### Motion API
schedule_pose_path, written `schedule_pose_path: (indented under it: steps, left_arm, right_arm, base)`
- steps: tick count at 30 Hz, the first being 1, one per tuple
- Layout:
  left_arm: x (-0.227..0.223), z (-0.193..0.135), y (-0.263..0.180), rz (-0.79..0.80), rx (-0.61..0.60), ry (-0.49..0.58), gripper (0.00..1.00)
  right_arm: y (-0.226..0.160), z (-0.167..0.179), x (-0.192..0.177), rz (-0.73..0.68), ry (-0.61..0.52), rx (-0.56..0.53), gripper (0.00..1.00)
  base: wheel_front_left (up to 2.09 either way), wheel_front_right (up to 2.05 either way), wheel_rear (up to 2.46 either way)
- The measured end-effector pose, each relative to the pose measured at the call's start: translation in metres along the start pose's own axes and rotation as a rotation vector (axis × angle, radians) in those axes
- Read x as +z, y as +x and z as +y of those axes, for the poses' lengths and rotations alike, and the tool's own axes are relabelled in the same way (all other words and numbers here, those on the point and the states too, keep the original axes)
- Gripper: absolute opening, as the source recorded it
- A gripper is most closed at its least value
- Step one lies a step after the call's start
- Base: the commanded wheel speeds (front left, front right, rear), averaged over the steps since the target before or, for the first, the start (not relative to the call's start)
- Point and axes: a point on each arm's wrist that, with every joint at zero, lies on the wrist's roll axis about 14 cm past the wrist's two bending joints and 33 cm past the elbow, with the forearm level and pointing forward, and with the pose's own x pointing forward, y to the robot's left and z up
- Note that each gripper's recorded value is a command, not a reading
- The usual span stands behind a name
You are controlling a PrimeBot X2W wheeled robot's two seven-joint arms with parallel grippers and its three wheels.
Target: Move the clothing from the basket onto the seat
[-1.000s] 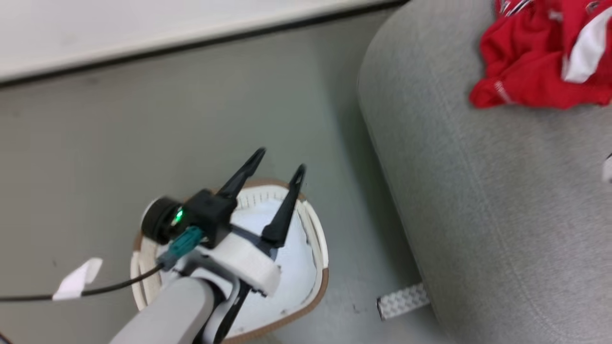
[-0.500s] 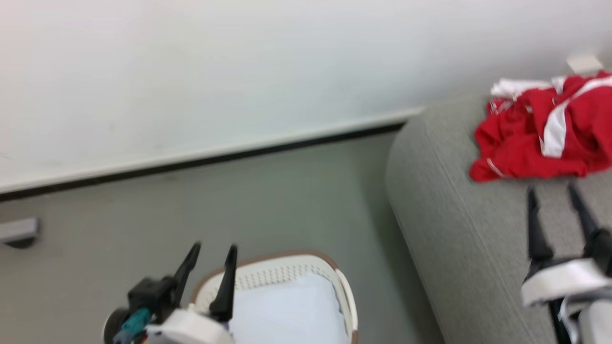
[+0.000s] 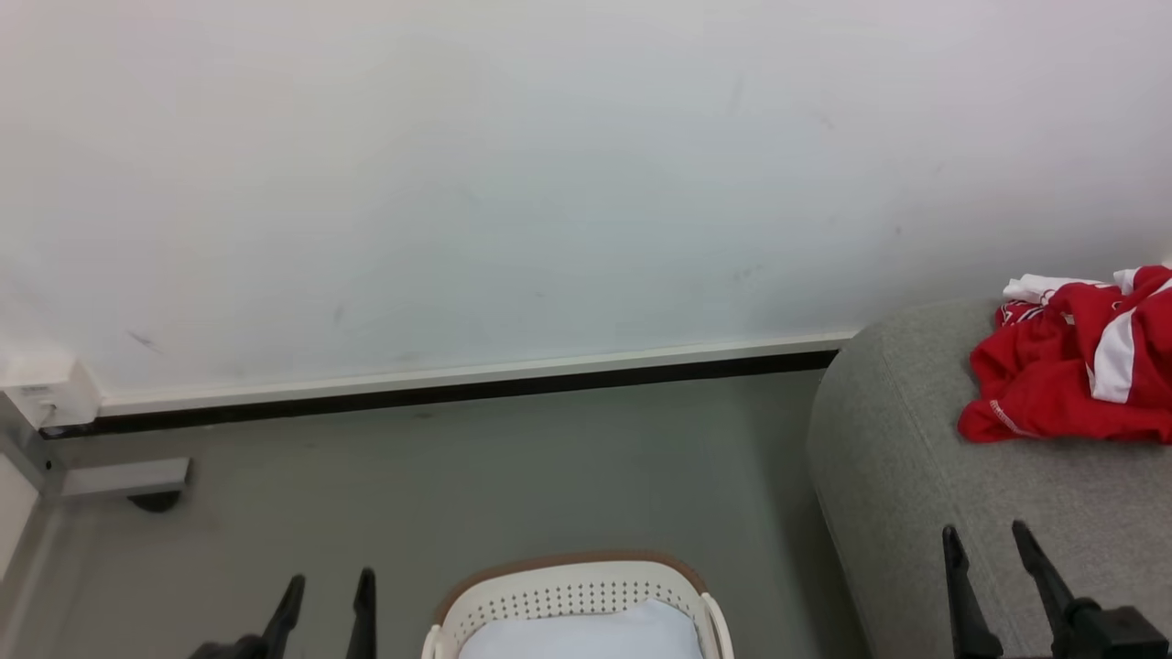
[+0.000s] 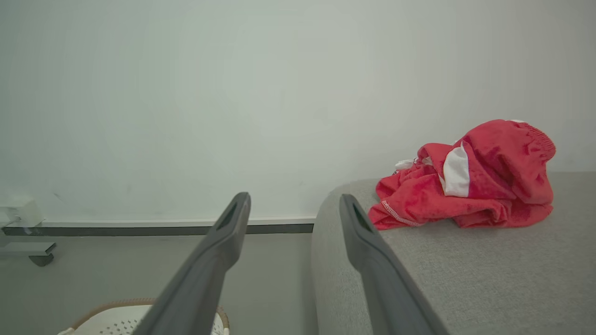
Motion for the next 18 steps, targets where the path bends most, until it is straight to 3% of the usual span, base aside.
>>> schedule_pose_path:
  steps: [18]
  left_arm:
    - [-0.006, 0.014, -0.017, -0.012, 0.047, -0.013, 1.0]
  right_arm:
    - [-0.006, 0.025, -0.024, 0.073, 0.032, 0.064, 1.0]
  base:
    - [0.0, 0.0, 0.0]
